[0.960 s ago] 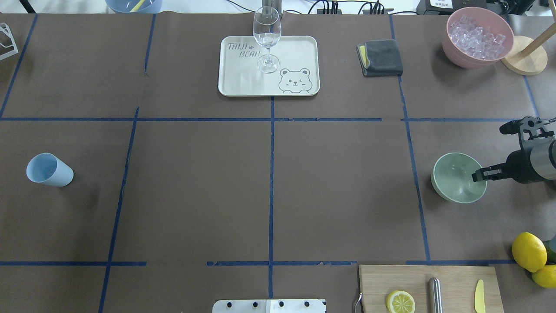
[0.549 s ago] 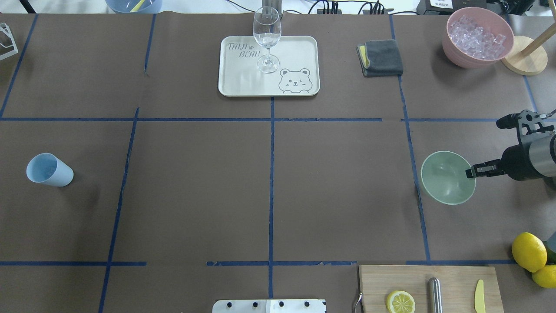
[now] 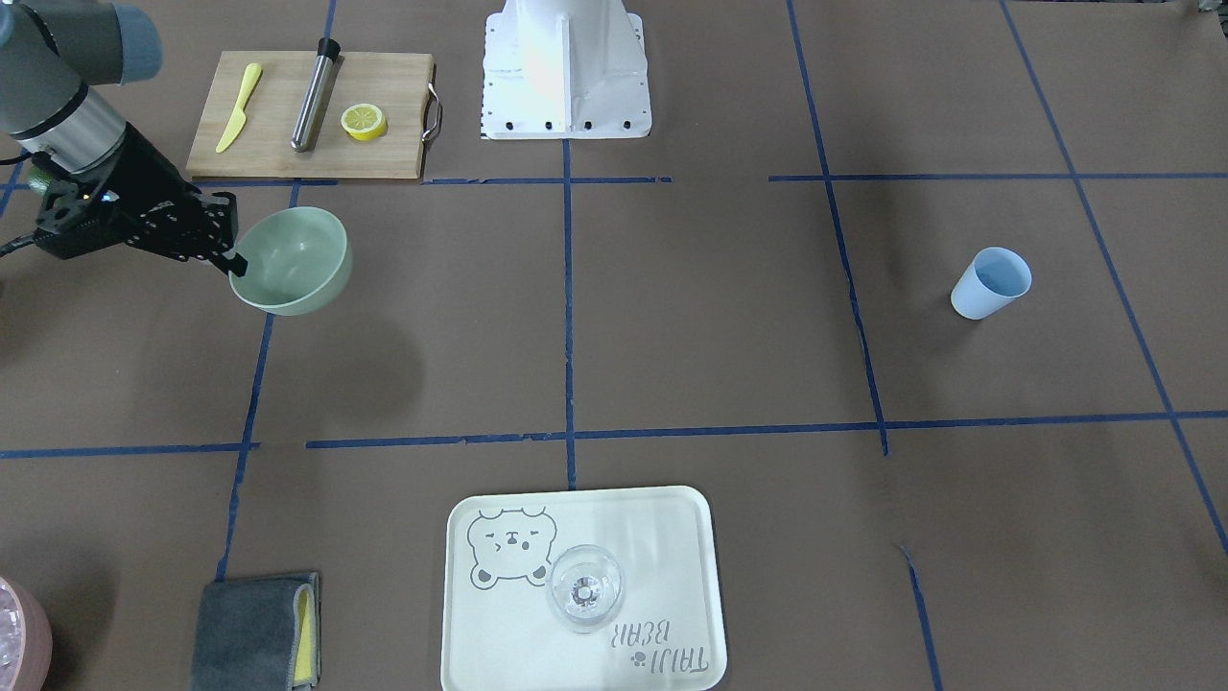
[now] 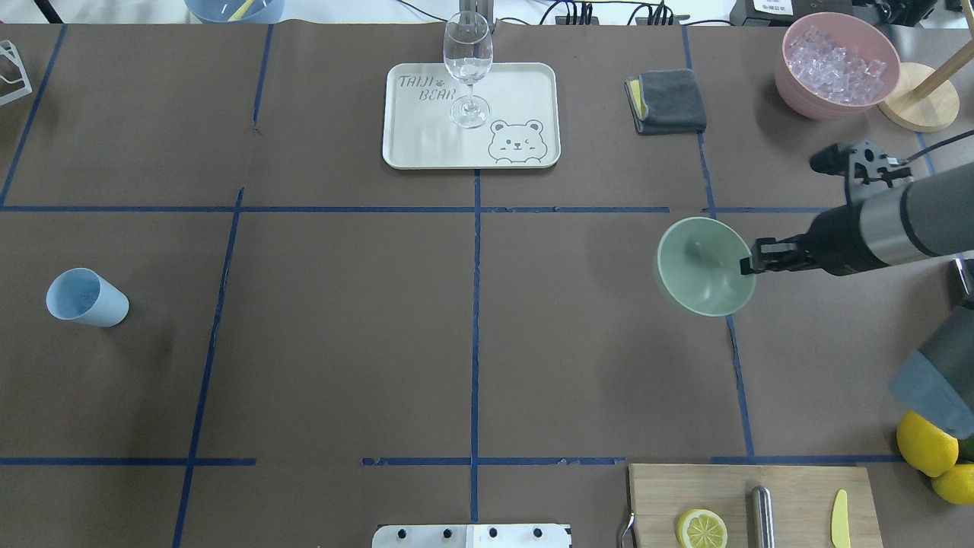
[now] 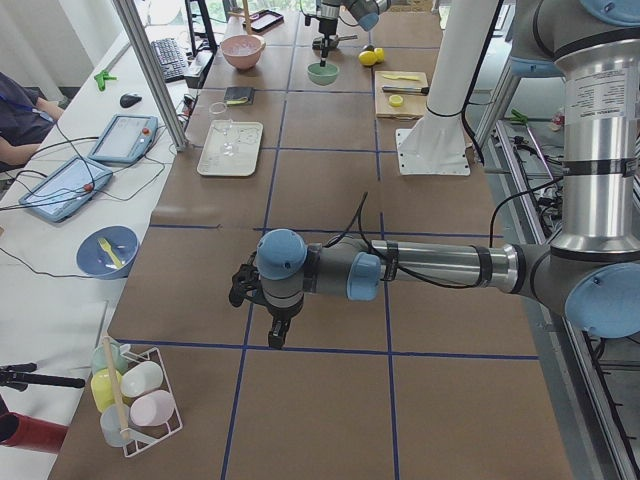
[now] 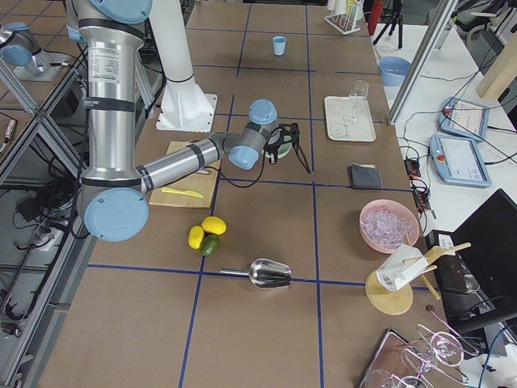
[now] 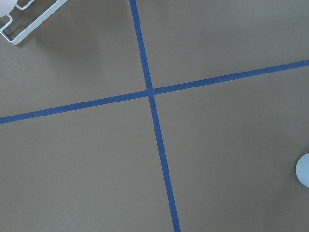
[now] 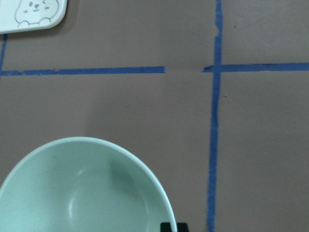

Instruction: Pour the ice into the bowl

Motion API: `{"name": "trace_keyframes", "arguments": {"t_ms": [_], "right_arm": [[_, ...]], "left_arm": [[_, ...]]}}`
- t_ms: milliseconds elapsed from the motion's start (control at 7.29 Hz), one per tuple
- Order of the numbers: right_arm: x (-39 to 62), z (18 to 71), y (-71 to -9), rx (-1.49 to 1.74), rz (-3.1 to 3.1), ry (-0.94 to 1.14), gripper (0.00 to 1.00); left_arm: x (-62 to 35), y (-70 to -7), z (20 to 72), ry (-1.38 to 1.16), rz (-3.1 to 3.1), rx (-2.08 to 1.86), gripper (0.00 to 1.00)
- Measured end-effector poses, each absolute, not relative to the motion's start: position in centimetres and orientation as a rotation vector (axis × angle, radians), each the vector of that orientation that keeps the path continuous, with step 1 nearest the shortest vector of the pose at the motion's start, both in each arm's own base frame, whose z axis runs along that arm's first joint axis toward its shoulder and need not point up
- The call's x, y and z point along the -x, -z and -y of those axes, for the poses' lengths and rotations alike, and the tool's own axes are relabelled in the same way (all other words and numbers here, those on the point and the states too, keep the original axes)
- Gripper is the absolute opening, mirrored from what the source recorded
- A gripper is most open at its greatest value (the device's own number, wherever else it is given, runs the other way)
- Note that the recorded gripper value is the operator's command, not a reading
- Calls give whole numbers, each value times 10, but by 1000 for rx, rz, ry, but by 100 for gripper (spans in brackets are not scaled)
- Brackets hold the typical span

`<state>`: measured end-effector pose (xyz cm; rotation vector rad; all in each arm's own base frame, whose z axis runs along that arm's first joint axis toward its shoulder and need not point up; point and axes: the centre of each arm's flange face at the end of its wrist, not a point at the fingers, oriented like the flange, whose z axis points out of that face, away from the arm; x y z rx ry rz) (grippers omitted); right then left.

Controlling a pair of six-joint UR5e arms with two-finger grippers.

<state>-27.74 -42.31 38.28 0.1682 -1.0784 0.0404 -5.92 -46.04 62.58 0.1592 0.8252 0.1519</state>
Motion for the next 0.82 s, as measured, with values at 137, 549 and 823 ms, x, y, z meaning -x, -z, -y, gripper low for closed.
{"name": "trace_keyframes", "arguments": {"t_ms": [137,549,823], "right_arm": [[304,434,-344,-148,1080,-51,0],[412,434,-229,-88,977,-71,0],[503,436,-175,-47,925,-126,0]], "left_arm": [[59,-626,460,-152,-825,-159,100],[59,-626,460,-150,-830,-157,100],[59,-627,460,-149,-834,-156,100]]}}
